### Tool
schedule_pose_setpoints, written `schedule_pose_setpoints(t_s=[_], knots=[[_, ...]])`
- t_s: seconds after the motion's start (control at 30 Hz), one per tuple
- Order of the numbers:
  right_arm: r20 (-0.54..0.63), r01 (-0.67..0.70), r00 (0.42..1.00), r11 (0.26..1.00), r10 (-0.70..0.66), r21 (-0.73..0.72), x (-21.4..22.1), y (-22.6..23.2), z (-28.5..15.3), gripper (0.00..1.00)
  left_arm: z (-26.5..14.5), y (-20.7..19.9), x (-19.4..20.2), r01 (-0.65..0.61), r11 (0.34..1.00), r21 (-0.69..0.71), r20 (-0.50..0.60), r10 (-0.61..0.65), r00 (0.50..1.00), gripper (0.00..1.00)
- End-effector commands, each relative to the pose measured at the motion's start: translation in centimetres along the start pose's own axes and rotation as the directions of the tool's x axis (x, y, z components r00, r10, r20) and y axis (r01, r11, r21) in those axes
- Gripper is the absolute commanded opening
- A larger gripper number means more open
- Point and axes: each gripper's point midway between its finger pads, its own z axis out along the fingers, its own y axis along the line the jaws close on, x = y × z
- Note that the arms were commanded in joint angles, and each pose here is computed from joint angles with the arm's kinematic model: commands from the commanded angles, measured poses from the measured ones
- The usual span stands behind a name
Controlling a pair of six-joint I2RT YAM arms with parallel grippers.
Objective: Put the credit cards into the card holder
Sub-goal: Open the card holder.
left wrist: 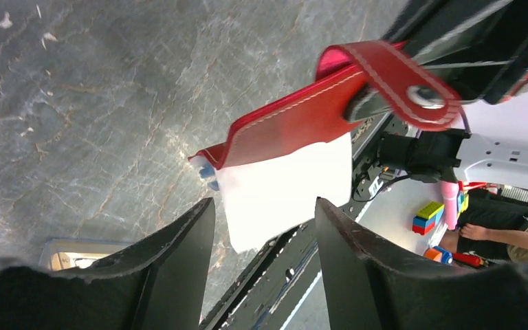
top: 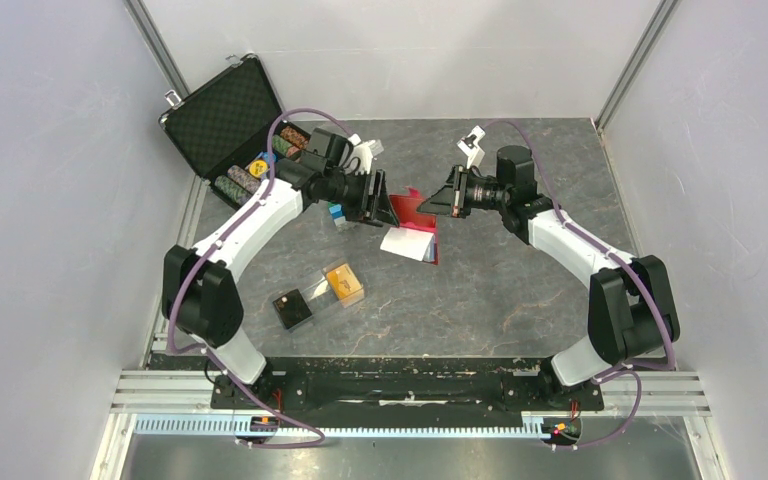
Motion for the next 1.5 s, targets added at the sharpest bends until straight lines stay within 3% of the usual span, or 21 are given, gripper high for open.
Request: schedule_pose_setpoints(t_s=[0.0, 0.13, 0.3, 0.5, 0.7, 0.87, 1.07, 1.2, 1.37, 1.47], knots=[[0.013, 0.035, 0.999, 0.999, -0.035, -0.018, -0.6, 0.7, 0.0, 0.00, 1.3, 1.1, 1.7, -0.031, 0.999, -0.017, -0.064, 0.030, 0.997, 0.61], [0.015, 0.038, 0.999, 0.999, -0.037, -0.021, -0.8, 0.9, 0.0, 0.00, 2.5, 0.9, 2.3, -0.036, 0.999, 0.002, -0.088, 0.036, 0.995, 0.61], [0.016, 0.040, 0.999, 0.999, -0.040, -0.023, -0.9, 0.9, 0.0, 0.00, 3.2, 0.4, 2.4, -0.028, 0.999, 0.039, -0.094, 0.031, 0.995, 0.51], [0.024, 0.043, 0.999, 0.998, -0.043, -0.035, -1.3, 1.3, 0.1, 0.00, 3.6, 0.2, 2.5, -0.011, 0.997, 0.071, -0.084, 0.017, 0.996, 0.51], [0.030, 0.040, 0.999, 0.998, -0.039, -0.042, -1.5, 1.5, 0.1, 0.00, 3.2, -0.1, 2.1, -0.020, 0.998, 0.067, -0.048, 0.023, 0.999, 0.42], [0.040, 0.040, 0.998, 0.997, -0.038, -0.060, -2.0, 2.2, 0.0, 0.00, 2.4, 1.6, 1.4, -0.029, 0.997, -0.066, 0.018, 0.031, 0.999, 0.57], [0.053, 0.040, 0.998, 0.996, -0.036, -0.083, -2.4, 3.0, -0.2, 0.00, 2.8, 2.8, 1.2, -0.024, 0.994, -0.106, 0.057, 0.030, 0.998, 0.60], [0.059, 0.038, 0.998, 0.995, -0.033, -0.089, -2.5, 3.2, -0.2, 0.00, 3.0, 1.9, 0.9, -0.044, 0.998, -0.052, 0.080, 0.048, 0.996, 0.55], [0.059, 0.034, 0.998, 0.996, -0.029, -0.084, -2.3, 3.0, -0.1, 0.00, 2.2, -0.3, 0.1, -0.086, 0.996, 0.033, 0.130, 0.081, 0.988, 0.42], [0.058, 0.033, 0.998, 0.996, -0.028, -0.085, -2.3, 2.8, 0.0, 0.00, 1.6, -1.4, -0.2, -0.120, 0.990, 0.074, 0.165, 0.107, 0.981, 0.40]])
